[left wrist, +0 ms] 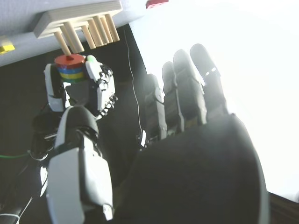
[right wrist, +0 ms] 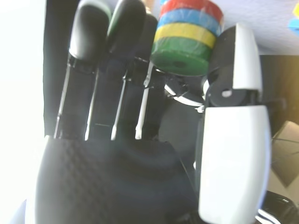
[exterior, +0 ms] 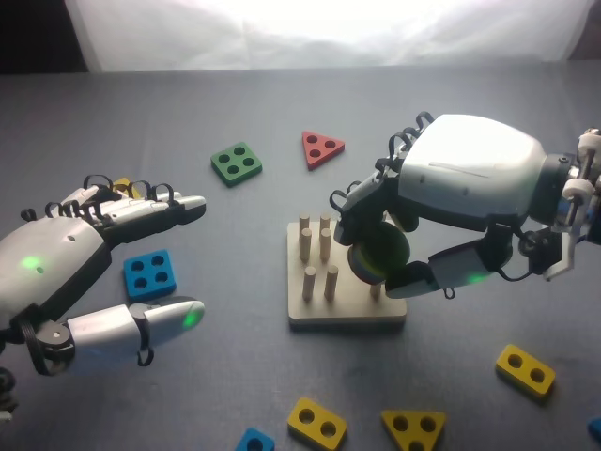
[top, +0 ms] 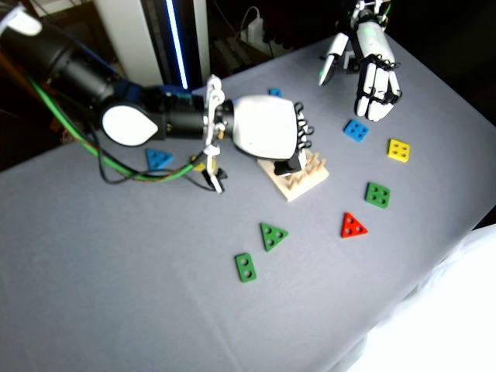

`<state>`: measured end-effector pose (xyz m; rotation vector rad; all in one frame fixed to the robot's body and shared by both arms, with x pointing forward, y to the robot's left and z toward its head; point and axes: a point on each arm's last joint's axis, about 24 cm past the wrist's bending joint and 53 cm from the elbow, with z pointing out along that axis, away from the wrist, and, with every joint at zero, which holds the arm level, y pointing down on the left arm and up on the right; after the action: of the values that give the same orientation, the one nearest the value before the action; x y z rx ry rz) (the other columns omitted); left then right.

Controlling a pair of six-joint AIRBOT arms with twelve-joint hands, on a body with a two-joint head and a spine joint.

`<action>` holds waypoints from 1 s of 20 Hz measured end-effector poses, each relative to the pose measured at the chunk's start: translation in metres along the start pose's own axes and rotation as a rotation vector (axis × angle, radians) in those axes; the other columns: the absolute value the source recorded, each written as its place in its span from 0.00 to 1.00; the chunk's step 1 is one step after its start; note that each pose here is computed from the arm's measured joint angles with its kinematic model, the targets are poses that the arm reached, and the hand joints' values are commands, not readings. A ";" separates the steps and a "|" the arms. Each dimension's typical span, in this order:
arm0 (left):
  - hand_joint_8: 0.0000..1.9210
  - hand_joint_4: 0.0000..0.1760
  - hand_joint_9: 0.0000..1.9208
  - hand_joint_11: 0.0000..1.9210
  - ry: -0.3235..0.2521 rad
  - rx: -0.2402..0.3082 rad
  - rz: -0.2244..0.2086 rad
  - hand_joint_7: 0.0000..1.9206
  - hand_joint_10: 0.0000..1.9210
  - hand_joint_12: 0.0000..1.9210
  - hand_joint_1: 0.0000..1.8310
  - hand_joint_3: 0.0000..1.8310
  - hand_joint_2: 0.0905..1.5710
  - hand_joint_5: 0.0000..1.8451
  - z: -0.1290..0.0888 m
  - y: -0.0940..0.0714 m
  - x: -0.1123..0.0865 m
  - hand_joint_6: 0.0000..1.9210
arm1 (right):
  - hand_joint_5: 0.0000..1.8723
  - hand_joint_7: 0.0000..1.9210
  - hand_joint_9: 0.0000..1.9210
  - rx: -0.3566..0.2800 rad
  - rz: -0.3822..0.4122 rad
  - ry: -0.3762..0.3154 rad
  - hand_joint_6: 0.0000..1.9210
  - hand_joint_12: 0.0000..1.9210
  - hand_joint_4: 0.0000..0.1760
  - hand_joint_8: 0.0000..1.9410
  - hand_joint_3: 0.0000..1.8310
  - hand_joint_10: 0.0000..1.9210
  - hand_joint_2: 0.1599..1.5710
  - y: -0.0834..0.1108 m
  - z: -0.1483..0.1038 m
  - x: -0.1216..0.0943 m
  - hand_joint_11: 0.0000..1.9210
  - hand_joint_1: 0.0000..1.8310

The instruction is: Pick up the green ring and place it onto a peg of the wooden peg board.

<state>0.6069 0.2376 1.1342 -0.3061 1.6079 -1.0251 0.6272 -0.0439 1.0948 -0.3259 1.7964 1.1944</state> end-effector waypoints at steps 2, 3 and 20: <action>0.00 0.50 0.18 0.00 -0.001 0.002 0.002 0.19 0.00 0.49 0.31 0.00 0.67 0.22 0.000 0.000 -0.001 0.00 | 0.55 0.60 0.58 0.001 0.001 0.001 0.42 0.70 0.00 0.46 0.00 0.51 0.64 0.000 0.001 0.000 0.50 0.69; 0.00 0.47 0.18 0.00 0.000 0.001 0.002 0.18 0.00 0.48 0.31 0.00 0.67 0.22 0.000 0.000 0.000 0.00 | 0.53 0.59 0.57 0.001 0.002 0.001 0.43 0.71 0.00 0.47 0.00 0.53 0.65 0.000 0.002 0.001 0.50 0.69; 0.00 0.58 0.22 0.00 -0.002 -0.001 0.000 0.21 0.00 0.56 0.31 0.00 0.63 0.23 0.000 0.000 -0.001 0.00 | 0.66 0.55 0.57 0.016 0.006 0.042 0.29 0.92 0.00 0.55 0.00 0.79 0.60 -0.003 -0.007 0.004 0.57 0.66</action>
<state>0.6075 0.2384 1.1345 -0.3072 1.6063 -1.0236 0.6231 -0.0507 1.0901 -0.3391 1.8436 1.1846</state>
